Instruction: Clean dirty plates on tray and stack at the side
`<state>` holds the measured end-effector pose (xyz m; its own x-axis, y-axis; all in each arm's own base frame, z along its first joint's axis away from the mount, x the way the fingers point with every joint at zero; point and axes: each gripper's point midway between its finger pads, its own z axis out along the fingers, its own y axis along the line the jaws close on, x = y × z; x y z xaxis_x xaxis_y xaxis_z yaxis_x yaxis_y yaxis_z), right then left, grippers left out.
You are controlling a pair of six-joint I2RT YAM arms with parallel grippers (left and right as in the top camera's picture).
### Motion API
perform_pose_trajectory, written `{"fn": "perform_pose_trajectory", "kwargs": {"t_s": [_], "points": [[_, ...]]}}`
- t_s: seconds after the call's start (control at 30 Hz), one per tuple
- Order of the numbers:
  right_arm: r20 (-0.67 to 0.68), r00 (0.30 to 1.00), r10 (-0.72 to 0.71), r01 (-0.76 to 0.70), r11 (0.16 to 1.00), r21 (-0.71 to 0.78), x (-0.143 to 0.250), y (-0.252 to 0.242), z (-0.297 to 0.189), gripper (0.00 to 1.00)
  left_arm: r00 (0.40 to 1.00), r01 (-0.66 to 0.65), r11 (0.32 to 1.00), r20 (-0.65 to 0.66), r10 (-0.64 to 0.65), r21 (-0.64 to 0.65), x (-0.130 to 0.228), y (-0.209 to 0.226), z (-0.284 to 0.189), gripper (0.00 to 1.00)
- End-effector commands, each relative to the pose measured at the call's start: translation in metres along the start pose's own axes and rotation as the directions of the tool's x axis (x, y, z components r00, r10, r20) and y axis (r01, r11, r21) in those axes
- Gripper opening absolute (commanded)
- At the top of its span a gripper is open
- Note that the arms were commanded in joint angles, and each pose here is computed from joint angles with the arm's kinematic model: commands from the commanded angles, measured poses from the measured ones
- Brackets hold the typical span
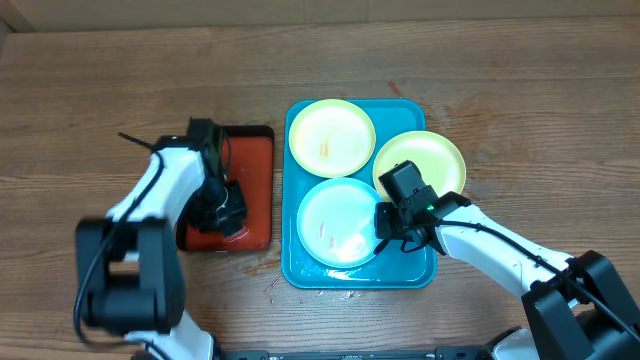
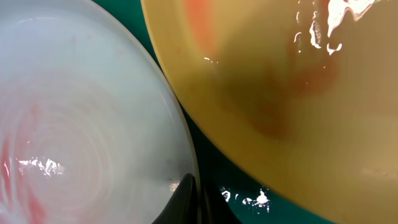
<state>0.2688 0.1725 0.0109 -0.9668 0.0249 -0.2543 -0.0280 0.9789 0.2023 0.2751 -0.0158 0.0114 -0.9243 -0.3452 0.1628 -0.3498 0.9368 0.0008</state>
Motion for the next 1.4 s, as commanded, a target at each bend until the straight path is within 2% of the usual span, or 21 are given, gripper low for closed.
{"fn": "perform_pose_trajectory", "kwargs": {"t_s": [0.0, 0.03, 0.3, 0.37, 0.4, 0.53, 0.73, 0.9, 0.93, 0.97, 1.17, 1.27, 1.37], "points": [[0.015, 1.000, -0.014, 0.014, 1.000, 0.016, -0.003, -0.005, -0.001, 0.04, 0.999, -0.007, 1.000, -0.032, 0.007, 0.003, -0.005, -0.006, 0.016, 0.17], [0.015, 1.000, -0.014, 0.014, 1.000, 0.016, -0.003, -0.005, -0.001, 0.04, 0.999, 0.002, 1.000, -0.032, -0.001, 0.008, -0.006, -0.008, 0.019, 0.04], [0.018, 1.000, -0.014, 0.014, 1.000, 0.014, -0.004, -0.004, -0.001, 0.05, 0.999, -0.007, 0.991, 0.040, 0.002, 0.133, -0.022, -0.033, -0.013, 0.05], [0.018, 1.000, -0.014, 0.014, 1.000, 0.014, -0.004, -0.004, -0.001, 0.05, 0.998, -0.017, 0.983, 0.057, 0.007, 0.185, -0.024, -0.042, -0.023, 0.16], [0.018, 1.000, -0.014, 0.014, 1.000, 0.014, -0.004, -0.004, -0.001, 0.05, 0.998, -0.026, 0.978, 0.069, 0.011, 0.209, -0.025, -0.048, -0.028, 0.29], [0.019, 1.000, -0.014, 0.014, 1.000, 0.014, -0.004, -0.004, -0.001, 0.05, 0.995, -0.049, 0.978, 0.097, 0.029, 0.202, -0.028, -0.050, -0.033, 0.49], [0.018, 1.000, -0.014, 0.014, 1.000, 0.015, -0.003, -0.004, -0.001, 0.06, 0.990, -0.028, 0.999, 0.136, 0.023, 0.038, -0.034, -0.020, -0.030, 0.53], [0.019, 1.000, -0.014, 0.014, 1.000, 0.014, -0.004, -0.004, -0.001, 0.06, 0.973, 0.069, 0.991, 0.228, -0.041, -0.114, -0.051, 0.009, -0.030, 0.55], [0.019, 1.000, -0.014, 0.014, 1.000, 0.014, -0.004, -0.004, -0.001, 0.06, 0.970, 0.072, 0.991, 0.239, -0.043, -0.112, -0.054, 0.008, -0.028, 0.54], [0.018, 1.000, -0.014, 0.014, 1.000, 0.014, -0.004, -0.004, -0.001, 0.06, 0.968, 0.070, 0.993, 0.247, -0.044, -0.098, -0.057, 0.005, -0.026, 0.50], [0.019, 1.000, -0.014, 0.014, 1.000, 0.014, -0.004, -0.004, -0.001, 0.09, 0.959, 0.036, 0.998, 0.281, -0.046, 0.043, -0.072, -0.023, -0.025, 0.04], [0.018, 1.000, -0.014, 0.013, 1.000, 0.014, -0.004, -0.004, -0.001, 0.09, 0.964, -0.056, 0.990, 0.266, 0.021, 0.127, -0.070, -0.042, -0.026, 0.04], [0.019, 1.000, -0.014, 0.014, 1.000, 0.014, -0.004, -0.004, -0.001, 0.09, 0.952, -0.217, 0.954, 0.260, 0.160, 0.208, -0.063, -0.062, -0.031, 0.04]]}}
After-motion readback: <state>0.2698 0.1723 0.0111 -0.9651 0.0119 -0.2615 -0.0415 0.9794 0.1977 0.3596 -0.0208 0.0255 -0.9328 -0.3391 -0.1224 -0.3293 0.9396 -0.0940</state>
